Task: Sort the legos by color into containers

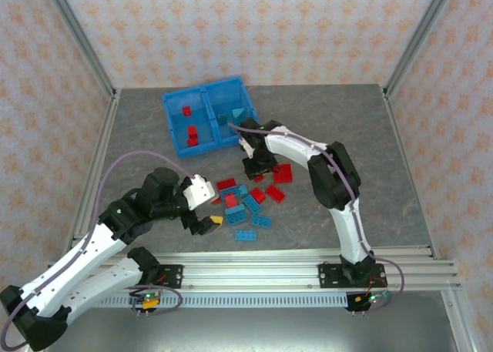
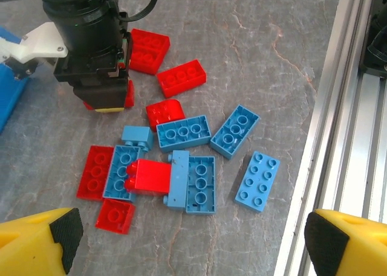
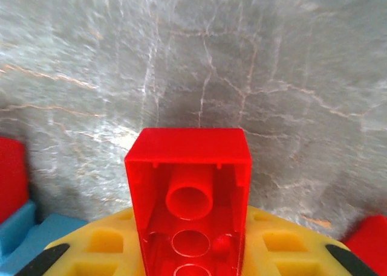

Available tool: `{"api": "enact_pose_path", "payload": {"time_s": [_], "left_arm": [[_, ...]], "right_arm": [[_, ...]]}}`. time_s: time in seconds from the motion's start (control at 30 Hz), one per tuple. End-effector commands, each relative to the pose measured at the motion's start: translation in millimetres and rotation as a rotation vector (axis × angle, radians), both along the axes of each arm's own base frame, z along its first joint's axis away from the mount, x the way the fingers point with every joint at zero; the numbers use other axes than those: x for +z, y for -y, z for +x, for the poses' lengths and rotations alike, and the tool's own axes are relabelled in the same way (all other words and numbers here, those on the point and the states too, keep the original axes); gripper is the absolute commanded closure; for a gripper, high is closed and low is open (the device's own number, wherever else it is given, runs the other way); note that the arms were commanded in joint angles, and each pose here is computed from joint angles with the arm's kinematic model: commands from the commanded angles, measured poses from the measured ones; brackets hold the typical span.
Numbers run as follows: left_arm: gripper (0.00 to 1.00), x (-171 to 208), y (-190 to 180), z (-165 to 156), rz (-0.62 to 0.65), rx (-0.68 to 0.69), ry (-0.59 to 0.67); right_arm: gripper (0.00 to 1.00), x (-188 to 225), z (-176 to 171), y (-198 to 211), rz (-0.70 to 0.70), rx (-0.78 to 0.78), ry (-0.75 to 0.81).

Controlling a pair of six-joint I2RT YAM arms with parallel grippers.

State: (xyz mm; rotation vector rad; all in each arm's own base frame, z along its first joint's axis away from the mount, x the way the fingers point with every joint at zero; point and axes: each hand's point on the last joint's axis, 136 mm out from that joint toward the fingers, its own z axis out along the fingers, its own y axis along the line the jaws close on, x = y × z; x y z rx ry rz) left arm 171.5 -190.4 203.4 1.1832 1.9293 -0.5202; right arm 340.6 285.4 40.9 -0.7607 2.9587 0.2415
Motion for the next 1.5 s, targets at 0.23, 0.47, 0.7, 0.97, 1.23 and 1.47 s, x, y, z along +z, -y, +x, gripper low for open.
{"api": "enact_pose_path", "payload": {"time_s": [0.23,0.47,0.7,0.97,1.23,1.47], "left_arm": [[0.0,45.0,-6.0,12.4,-0.189,0.095,0.242],[0.0,60.4,-56.4,53.9,-0.277,0.567,0.222],[0.0,39.7,-151.2,46.3,-0.395,1.246,0.023],[0.0,35.0,-165.9,33.5,-0.371,1.29,0.011],[0.0,20.1,-173.3,28.6,-0.27,1.317,-0.01],[0.0,1.0,-163.3,33.8,-0.271,1.339,-0.087]], "right_arm": [[0.71,189.2,16.3,-8.8,0.465,-0.284,0.432],[0.72,212.0,76.6,-35.4,0.486,-0.391,0.571],[0.69,218.4,106.0,-117.9,0.59,-0.238,0.523],[0.7,168.6,130.6,-208.2,0.688,-0.207,0.463],[0.68,117.1,152.6,-239.5,0.754,-0.235,0.474],[0.45,137.4,143.1,-249.3,0.804,-0.207,0.471]]}}
